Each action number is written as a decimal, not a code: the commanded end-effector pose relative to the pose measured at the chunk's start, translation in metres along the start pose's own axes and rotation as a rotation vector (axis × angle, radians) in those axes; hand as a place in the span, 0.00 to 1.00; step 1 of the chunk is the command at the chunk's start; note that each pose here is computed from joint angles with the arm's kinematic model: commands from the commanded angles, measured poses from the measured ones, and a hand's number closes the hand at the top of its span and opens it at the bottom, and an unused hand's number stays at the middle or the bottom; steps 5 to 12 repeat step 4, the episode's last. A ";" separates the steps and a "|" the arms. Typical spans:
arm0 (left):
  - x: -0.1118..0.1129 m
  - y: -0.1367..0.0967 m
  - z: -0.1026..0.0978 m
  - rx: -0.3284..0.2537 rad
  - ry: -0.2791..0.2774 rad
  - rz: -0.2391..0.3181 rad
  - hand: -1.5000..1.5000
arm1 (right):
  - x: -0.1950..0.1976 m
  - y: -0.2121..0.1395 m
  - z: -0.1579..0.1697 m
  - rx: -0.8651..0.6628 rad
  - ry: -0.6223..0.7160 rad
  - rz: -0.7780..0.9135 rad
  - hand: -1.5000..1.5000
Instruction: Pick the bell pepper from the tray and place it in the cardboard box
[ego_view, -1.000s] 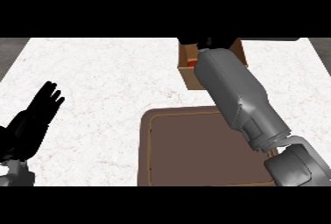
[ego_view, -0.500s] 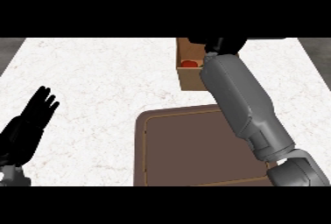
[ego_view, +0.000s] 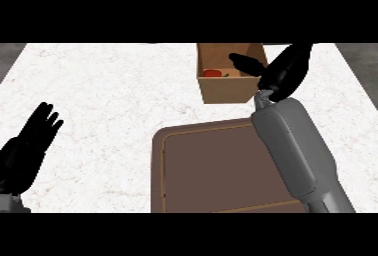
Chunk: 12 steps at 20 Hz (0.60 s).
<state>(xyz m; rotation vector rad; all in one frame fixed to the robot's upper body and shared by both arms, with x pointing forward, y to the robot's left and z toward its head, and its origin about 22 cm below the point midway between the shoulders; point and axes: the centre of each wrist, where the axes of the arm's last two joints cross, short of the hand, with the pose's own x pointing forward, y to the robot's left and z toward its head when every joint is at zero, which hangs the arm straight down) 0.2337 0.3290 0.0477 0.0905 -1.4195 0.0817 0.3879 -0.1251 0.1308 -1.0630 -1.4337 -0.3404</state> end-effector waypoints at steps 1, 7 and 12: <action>0.000 -0.005 0.005 -0.020 -0.009 0.010 0.50 | -0.003 -0.044 0.013 0.007 -0.008 0.021 0.00; 0.008 0.008 -0.008 -0.013 -0.018 -0.016 0.50 | -0.021 -0.080 0.005 -0.011 -0.010 0.037 0.00; 0.008 0.008 -0.008 -0.013 -0.018 -0.016 0.50 | -0.021 -0.080 0.005 -0.011 -0.010 0.037 0.00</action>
